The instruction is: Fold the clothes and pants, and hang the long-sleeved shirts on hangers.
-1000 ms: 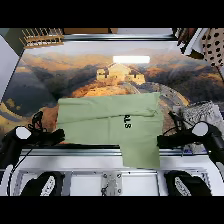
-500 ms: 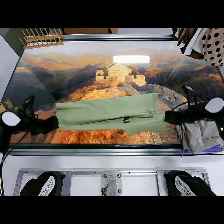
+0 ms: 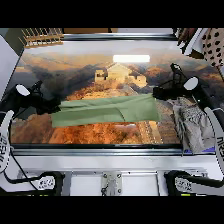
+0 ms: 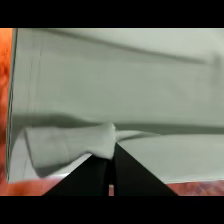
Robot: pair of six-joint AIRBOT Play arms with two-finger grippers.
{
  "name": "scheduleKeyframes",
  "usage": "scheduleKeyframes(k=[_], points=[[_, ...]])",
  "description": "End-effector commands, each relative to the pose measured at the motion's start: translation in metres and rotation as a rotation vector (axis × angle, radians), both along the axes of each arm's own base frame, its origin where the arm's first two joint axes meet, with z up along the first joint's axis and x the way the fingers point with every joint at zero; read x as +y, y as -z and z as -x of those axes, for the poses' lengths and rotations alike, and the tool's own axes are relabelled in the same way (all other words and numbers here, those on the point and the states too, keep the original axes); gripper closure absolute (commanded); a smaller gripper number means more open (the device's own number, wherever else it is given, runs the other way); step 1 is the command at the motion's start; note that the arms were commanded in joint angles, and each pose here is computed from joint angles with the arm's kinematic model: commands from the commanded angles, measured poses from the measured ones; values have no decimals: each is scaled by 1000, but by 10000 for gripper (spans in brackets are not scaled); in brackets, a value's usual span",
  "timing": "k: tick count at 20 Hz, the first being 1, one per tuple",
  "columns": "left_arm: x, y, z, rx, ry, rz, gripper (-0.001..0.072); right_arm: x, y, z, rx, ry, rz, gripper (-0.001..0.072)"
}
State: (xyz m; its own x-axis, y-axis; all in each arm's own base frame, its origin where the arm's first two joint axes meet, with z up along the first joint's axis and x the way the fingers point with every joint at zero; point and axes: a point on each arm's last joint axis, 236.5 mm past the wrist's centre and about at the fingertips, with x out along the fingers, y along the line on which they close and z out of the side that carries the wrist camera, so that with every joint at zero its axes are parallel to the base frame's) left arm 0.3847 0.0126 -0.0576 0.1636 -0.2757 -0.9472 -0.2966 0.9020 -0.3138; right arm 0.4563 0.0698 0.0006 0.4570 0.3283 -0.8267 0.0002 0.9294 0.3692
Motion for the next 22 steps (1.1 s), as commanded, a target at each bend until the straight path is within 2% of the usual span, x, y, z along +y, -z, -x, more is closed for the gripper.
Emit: scheduleKeyframes(k=[1,2,3,4,5,6,8,11,12,13,14,17,22], points=[[2,16,-35,2,11,4,702,6,11,-43,-104,54,-5,700],[1,20,-42,1,17,4,701,7,12,-50,-120,76,-25,688],[-3,21,-48,-3,28,4,656,10,11,-56,-132,102,-59,618],[-6,20,-56,-16,39,0,325,10,7,-62,-152,129,-86,319],[-8,14,-64,-40,44,-5,109,9,1,-66,-171,139,-91,59],[-6,4,-72,-67,45,-11,93,5,-6,-68,-182,141,-89,34],[-3,-21,-77,-104,51,-18,93,-14,-11,-57,-156,110,-69,33],[-4,-40,-60,-122,49,-20,95,-50,21,-12,44,51,-81,33],[-7,-41,-51,-124,47,-20,125,-59,33,1,109,45,-99,33],[-11,-39,-44,-126,49,-23,394,-68,47,14,178,49,-124,33],[-17,-36,-38,-136,50,-25,706,-72,59,23,233,53,-147,33],[-41,-25,-23,-156,79,-31,702,-66,91,33,328,52,-196,34],[-93,-5,-4,-143,196,-27,702,-3,114,28,388,10,-353,38]])
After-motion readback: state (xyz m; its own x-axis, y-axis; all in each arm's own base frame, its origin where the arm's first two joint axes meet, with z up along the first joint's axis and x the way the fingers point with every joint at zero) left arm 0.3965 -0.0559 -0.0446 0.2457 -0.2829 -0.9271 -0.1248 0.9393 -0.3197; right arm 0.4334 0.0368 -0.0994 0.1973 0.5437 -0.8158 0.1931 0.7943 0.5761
